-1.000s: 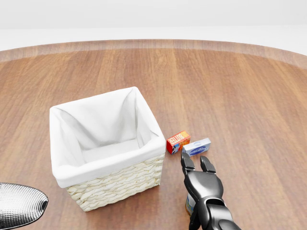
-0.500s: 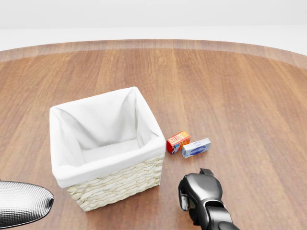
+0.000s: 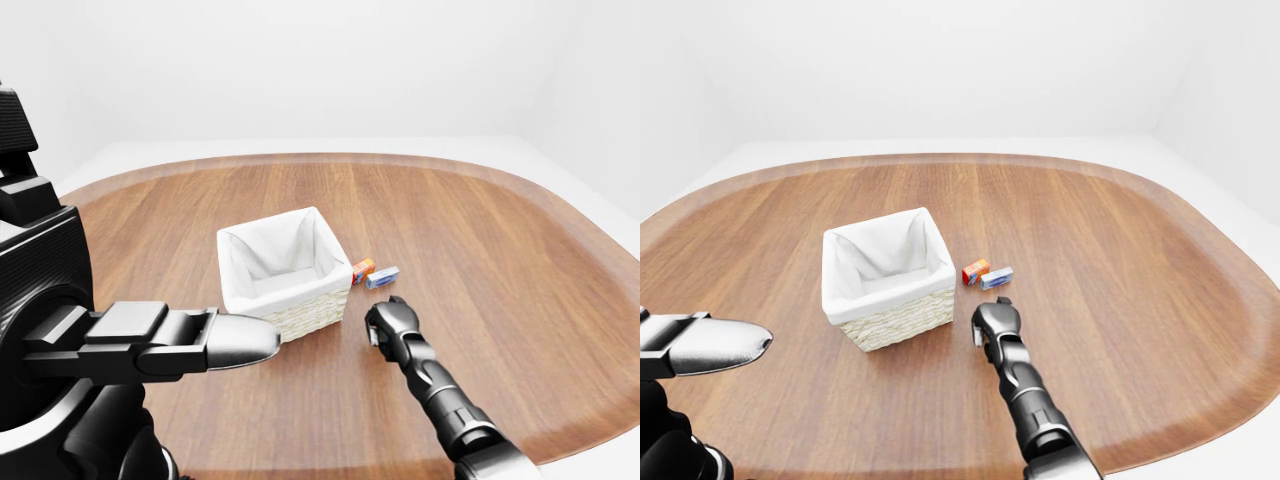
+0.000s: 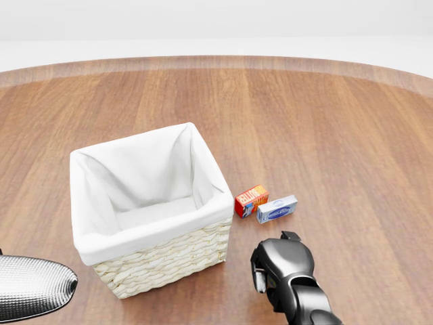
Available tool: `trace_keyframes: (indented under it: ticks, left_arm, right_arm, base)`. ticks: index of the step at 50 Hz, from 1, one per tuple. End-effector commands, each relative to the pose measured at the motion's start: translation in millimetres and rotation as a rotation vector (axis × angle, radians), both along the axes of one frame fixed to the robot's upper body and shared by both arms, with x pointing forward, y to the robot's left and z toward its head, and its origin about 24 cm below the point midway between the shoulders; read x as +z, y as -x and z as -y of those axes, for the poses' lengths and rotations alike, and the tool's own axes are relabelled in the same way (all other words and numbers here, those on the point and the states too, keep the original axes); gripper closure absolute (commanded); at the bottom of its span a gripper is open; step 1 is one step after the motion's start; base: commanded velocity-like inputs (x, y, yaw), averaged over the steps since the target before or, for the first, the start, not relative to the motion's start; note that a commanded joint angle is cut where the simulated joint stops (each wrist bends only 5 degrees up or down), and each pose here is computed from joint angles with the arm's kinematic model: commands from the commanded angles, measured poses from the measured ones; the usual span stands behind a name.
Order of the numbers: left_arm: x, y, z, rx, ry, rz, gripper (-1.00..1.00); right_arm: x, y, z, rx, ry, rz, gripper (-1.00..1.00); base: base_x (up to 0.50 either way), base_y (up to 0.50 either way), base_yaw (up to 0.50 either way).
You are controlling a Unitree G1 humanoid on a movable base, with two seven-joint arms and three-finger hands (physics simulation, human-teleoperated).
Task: Pick up the alphabet soup and put it in the basket.
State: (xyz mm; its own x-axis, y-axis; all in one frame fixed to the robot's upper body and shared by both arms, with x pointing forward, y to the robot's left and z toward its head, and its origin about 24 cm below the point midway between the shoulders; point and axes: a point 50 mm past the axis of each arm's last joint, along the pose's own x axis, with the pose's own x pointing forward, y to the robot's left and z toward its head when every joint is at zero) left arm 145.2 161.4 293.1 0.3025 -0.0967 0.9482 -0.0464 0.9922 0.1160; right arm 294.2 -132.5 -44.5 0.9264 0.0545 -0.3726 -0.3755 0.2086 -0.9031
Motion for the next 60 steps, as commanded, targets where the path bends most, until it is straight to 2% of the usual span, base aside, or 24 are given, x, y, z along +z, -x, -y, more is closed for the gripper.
trace_keyframes:
  ticks: [1, 4, 17, 38, 52, 60]
  left_arm:
    - [0.1, 0.0, 0.1, -0.008, 0.005, -0.001, -1.00]
    - [-0.2, -0.1, 0.2, -0.008, 0.005, -0.004, -1.00]
    - [-1.3, -0.5, 1.7, 0.006, -0.012, -0.006, -1.00]
    - [-1.0, -0.5, 2.2, 0.011, -0.017, -0.001, -1.00]
    - [0.5, -0.1, -0.4, -0.036, 0.026, -0.006, -1.00]
    - [-0.9, -0.4, 0.4, -0.022, 0.015, -0.010, -1.00]
  right_arm:
    - [37.5, -7.3, 0.3, 0.008, -0.025, 0.062, 0.97]
    - [55.6, -5.6, -2.6, 0.037, -0.042, 0.076, 0.97]
    - [87.6, 1.2, -9.9, 0.095, -0.055, 0.084, 0.96]
    - [151.3, -1.7, -14.3, 0.166, -0.039, 0.148, 0.96]
    - [170.7, -0.4, -19.3, 0.193, -0.030, 0.169, 0.96]
    - [176.1, -1.9, -20.1, 0.199, -0.022, 0.174, 0.96]
  base:
    - [0.00, 0.00, 0.00]
    - [0.00, 0.00, 0.00]
    - [0.00, 0.00, 0.00]
    - [0.00, 0.00, 0.00]
    - [0.00, 0.00, 0.00]
    - [0.00, 0.00, 0.00]
